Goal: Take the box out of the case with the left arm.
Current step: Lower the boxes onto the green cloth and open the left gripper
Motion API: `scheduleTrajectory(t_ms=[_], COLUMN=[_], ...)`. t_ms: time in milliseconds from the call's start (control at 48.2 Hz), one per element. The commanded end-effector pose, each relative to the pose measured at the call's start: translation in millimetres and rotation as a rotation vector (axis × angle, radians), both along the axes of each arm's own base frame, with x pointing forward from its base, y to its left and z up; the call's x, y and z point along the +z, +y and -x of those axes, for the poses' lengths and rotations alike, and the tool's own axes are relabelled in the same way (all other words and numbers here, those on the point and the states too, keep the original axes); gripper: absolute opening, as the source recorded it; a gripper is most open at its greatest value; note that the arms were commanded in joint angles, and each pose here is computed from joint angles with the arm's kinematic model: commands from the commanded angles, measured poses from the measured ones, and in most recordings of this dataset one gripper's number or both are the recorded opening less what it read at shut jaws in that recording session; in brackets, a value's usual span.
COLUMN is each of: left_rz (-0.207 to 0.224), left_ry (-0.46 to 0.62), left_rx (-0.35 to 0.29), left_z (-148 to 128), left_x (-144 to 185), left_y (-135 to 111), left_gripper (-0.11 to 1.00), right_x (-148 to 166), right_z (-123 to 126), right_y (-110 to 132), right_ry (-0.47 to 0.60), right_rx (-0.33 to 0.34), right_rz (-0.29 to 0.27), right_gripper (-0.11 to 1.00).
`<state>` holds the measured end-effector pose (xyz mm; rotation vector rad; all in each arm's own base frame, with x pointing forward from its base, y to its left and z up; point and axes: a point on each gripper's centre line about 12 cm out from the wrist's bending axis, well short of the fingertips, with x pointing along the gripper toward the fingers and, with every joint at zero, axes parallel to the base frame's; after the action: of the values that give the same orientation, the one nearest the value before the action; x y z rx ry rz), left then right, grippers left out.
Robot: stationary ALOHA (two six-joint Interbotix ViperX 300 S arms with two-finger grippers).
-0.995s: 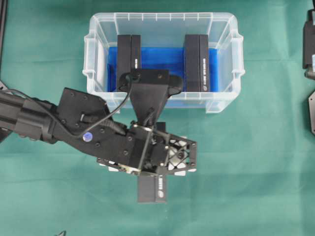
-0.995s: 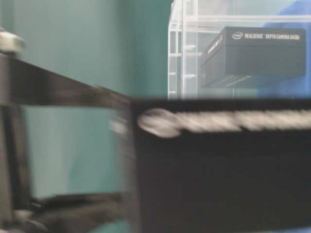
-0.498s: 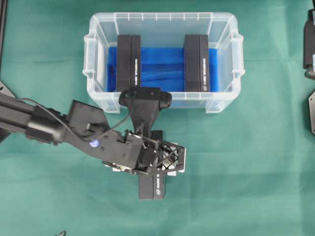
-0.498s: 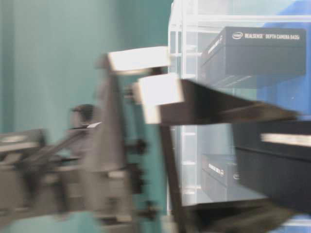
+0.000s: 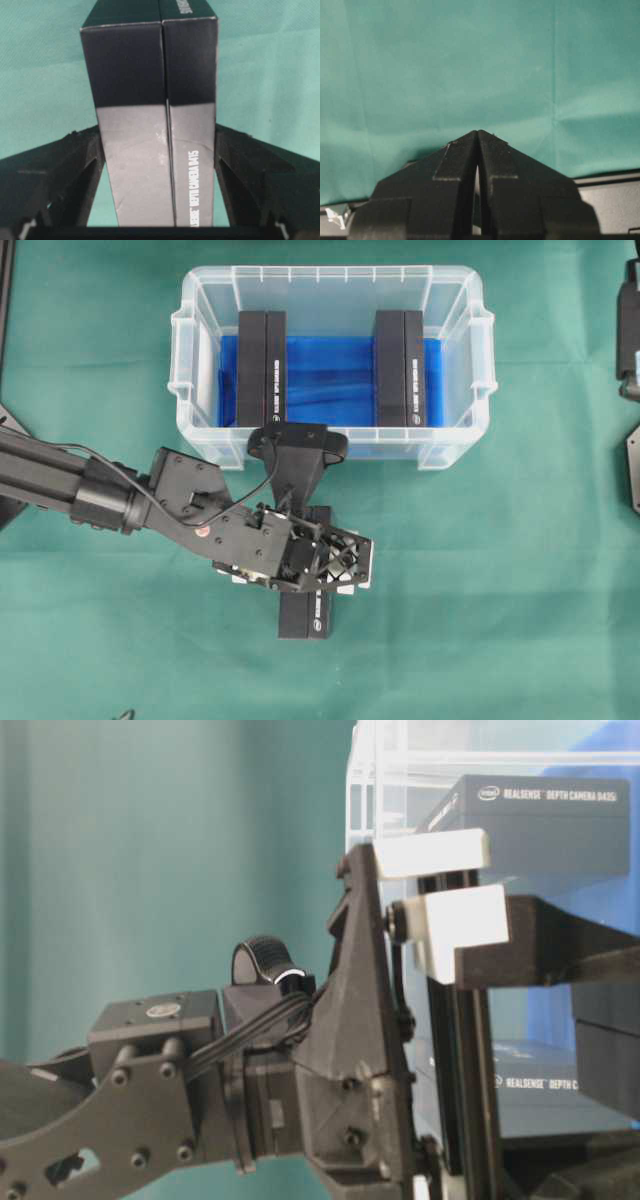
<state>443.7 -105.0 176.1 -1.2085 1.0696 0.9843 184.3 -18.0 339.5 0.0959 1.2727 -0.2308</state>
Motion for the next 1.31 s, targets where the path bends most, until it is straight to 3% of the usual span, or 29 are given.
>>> scheduleTrajectory(t_ms=[0,290,394,456,850,1286], left_rz=[0.012,0.038,0.043,0.045,0.049,0.04], left_ry=[-0.048,-0.049,-0.053,-0.055,-0.075,-0.076], left_rx=[-0.008,0.016,0.024,0.024,0.023,0.018], left_z=[-2,-4,-4,-5,-4,-6], left_x=[18,19,20,21,33,97], left_y=[0,2,2,1,2,3], left_gripper=[0.63,0.64,0.86,0.91,0.9,0.9], right_x=[8,8,8,8,9,9], right_z=[-1,-1,-1,-1,-1,-1], right_y=[-1,-1,-1,0,0,-1], right_ry=[-0.026,-0.026,-0.026,-0.026,-0.028,-0.028], right_rx=[-0.004,-0.004,-0.004,-0.003,-0.003,-0.004], right_rz=[0.003,0.003,0.003,0.002,0.002,0.003], right_gripper=[0.02,0.02,0.02,0.02,0.02,0.02])
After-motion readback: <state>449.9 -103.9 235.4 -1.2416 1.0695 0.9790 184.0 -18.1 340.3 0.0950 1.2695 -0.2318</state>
